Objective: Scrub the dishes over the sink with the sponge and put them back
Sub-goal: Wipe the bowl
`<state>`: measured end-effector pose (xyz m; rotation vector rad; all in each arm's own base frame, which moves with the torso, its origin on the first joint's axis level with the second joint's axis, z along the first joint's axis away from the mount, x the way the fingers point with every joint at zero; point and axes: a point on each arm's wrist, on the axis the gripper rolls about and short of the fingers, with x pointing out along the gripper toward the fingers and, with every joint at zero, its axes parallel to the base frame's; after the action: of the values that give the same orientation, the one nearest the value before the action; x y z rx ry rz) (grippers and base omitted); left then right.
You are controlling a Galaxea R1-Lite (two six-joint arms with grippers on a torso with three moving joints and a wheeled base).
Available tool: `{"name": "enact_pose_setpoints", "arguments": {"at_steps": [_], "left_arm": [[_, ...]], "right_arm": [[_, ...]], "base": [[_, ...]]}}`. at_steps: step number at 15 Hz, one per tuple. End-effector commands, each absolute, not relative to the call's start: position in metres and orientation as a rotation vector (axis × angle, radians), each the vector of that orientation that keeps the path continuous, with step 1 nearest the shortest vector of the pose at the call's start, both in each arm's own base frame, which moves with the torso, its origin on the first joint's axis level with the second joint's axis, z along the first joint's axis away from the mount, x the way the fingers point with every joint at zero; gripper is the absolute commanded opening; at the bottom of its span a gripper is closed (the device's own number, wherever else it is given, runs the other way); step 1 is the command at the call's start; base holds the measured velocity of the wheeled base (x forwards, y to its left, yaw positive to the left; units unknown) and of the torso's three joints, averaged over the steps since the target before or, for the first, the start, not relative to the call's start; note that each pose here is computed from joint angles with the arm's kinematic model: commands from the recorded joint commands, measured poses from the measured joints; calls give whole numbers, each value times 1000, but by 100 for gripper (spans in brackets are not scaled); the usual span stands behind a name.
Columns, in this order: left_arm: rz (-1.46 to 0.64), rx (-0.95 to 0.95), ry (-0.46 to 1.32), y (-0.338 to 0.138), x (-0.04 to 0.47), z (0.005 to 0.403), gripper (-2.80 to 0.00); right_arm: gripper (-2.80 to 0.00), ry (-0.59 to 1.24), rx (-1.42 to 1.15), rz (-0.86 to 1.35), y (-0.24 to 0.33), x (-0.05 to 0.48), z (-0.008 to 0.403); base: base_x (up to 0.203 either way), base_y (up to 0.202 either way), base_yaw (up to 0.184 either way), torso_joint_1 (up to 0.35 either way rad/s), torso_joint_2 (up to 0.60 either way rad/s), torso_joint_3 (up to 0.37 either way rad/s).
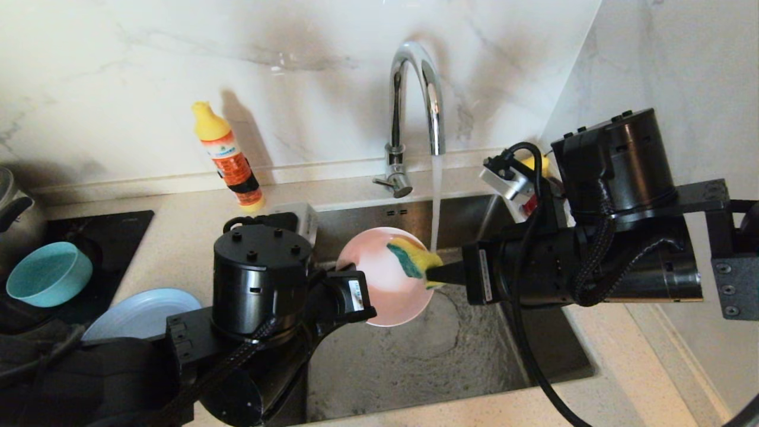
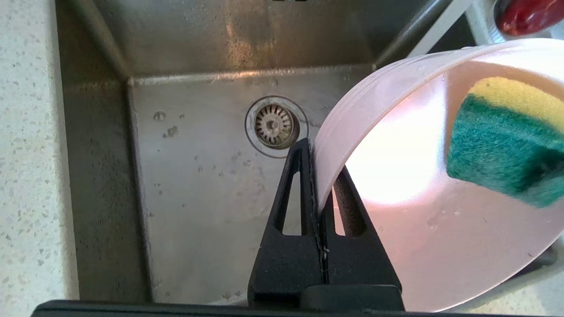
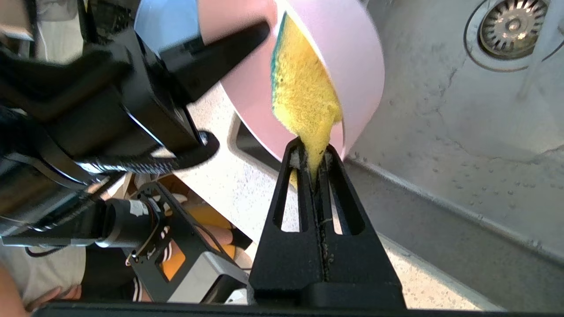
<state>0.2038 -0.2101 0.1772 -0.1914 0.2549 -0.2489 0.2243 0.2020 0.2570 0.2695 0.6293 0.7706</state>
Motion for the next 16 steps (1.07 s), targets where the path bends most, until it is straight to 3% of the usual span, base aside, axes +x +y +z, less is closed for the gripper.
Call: {"name": "enact_pose_setpoints", "arguments": {"at_steps": [1, 9, 16], "left_arm": [[-244, -200, 247, -210, 205, 179, -280], [-237, -222, 222, -212, 213, 187, -280], [-232, -229, 228, -210, 212, 185, -280]], "right_arm": [[-280, 648, 263, 780, 205, 222, 252], [-280, 711, 217, 859, 242, 214, 234], [-280, 672, 235, 873, 252, 219, 245]], "base": [[0, 0, 0, 0, 0, 0], [0, 0, 0, 0, 0, 0], [0, 0, 0, 0, 0, 0]]}}
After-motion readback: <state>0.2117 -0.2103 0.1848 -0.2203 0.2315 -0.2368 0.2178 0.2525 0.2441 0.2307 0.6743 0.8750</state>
